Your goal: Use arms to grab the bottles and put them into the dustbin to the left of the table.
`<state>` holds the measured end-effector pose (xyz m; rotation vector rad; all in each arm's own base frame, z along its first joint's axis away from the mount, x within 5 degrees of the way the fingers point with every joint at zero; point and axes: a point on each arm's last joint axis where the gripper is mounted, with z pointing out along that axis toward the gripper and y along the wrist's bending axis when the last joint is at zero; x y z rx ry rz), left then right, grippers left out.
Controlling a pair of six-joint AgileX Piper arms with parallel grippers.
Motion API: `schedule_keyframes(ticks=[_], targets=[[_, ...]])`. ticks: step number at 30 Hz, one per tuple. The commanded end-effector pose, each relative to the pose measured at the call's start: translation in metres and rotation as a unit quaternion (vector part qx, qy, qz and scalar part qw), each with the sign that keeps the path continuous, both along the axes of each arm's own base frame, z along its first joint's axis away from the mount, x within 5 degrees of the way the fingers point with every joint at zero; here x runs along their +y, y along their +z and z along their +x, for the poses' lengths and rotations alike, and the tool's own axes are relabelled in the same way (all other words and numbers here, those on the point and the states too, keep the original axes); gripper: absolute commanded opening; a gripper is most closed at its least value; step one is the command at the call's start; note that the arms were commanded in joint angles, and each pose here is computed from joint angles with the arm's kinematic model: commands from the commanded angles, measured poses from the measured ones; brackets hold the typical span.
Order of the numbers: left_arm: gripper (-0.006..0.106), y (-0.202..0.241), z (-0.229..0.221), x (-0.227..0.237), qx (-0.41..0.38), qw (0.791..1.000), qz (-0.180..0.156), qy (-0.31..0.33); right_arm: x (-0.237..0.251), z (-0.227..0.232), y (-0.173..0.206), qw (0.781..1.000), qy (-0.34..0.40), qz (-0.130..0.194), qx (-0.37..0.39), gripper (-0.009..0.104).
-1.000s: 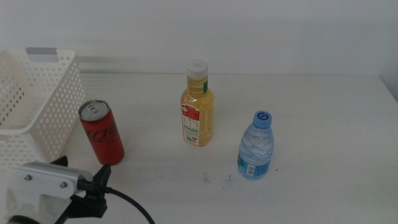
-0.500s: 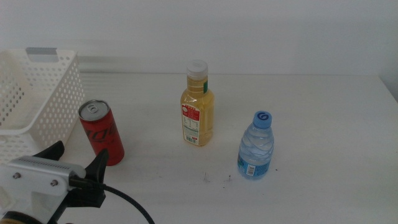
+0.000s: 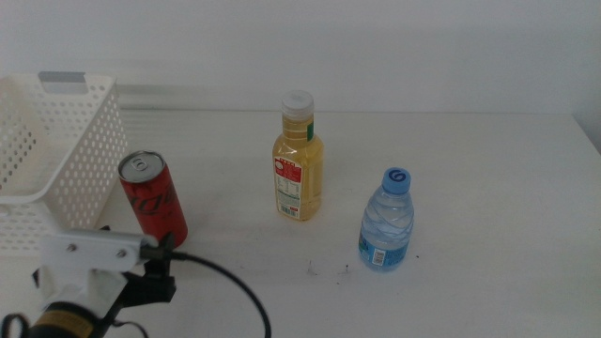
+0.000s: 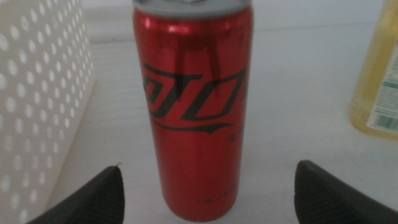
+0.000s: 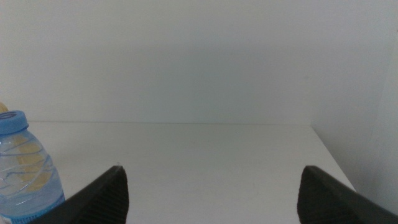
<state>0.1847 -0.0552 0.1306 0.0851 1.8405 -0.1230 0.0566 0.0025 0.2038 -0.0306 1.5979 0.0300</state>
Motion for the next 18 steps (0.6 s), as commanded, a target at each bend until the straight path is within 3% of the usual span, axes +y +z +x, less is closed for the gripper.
schedule_keyframes(ticks=[1,18], targets=[[0.093,-0.003,0.01,-0.002,-0.002,1.0,-0.016,0.014,0.0,0.0,0.0,1.0,-0.004,-0.003,-0.004,0.091],[0.093,-0.023,0.06,-0.015,-0.001,0.998,-0.019,0.059,0.0,0.0,0.0,1.0,-0.004,-0.003,-0.004,0.091]])
